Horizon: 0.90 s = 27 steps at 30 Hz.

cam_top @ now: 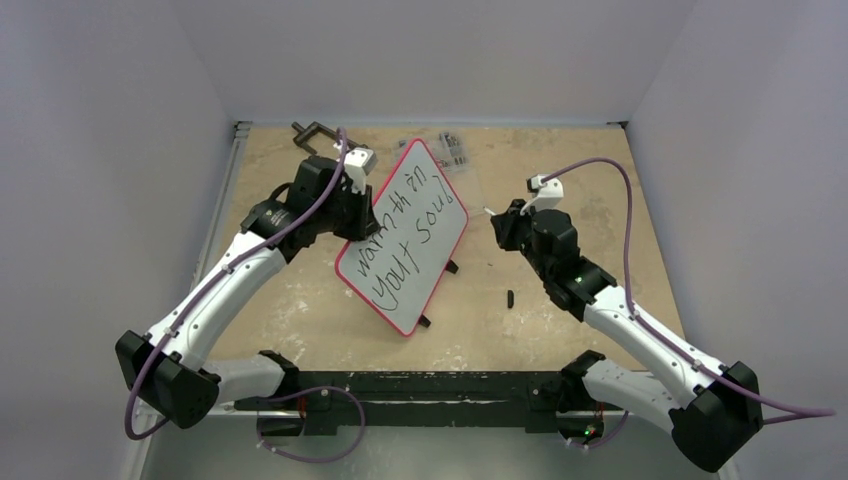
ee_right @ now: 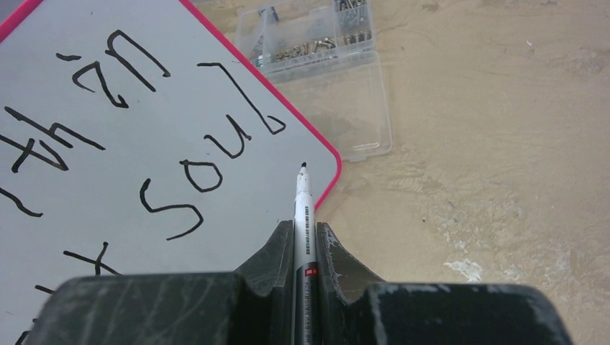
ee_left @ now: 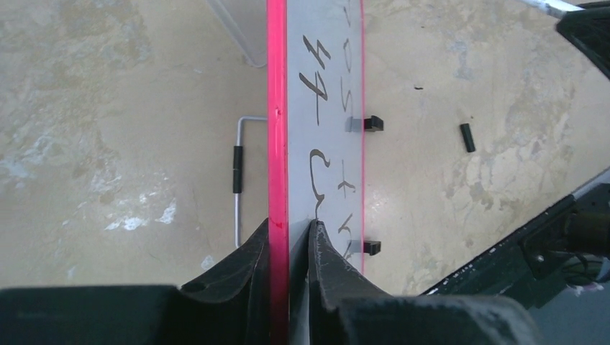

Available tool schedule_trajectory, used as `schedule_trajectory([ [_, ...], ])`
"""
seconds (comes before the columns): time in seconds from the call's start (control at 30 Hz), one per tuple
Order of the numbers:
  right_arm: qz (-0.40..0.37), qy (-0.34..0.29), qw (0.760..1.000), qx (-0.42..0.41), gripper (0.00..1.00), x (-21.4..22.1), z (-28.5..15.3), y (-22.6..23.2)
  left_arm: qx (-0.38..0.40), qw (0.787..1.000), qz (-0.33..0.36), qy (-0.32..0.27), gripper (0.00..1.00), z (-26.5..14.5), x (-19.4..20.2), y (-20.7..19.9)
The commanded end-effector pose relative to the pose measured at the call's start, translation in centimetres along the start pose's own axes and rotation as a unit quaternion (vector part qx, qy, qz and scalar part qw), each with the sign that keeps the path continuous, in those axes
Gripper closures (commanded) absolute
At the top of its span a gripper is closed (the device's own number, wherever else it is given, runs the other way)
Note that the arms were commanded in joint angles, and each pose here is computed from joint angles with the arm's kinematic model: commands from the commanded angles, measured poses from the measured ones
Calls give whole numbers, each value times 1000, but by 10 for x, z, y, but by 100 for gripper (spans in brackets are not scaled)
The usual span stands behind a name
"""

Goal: Write a sentence on the whiteboard
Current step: Put down the whiteboard on the whiteboard stand.

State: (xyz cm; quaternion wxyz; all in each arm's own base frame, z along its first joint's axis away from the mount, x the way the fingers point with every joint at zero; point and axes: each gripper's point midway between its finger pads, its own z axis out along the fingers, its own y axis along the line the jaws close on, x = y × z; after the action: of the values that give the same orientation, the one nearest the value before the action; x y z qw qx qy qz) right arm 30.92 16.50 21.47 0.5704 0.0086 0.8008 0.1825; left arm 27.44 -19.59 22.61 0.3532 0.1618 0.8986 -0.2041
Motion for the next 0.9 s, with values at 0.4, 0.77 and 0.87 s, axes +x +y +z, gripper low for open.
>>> schedule_trajectory([
  [0.4,10,-11,1000,-13,100,-7,4,9,-203,953,51,219,69,-16,113,87],
  [0.77,10,-2,1000,-10,100,-2,8,8,-215,954,50,203,56,-19,114,91],
  [0.87,9,0,1000,-7,100,-1,9,7,-215,955,49,200,54,-18,114,91],
])
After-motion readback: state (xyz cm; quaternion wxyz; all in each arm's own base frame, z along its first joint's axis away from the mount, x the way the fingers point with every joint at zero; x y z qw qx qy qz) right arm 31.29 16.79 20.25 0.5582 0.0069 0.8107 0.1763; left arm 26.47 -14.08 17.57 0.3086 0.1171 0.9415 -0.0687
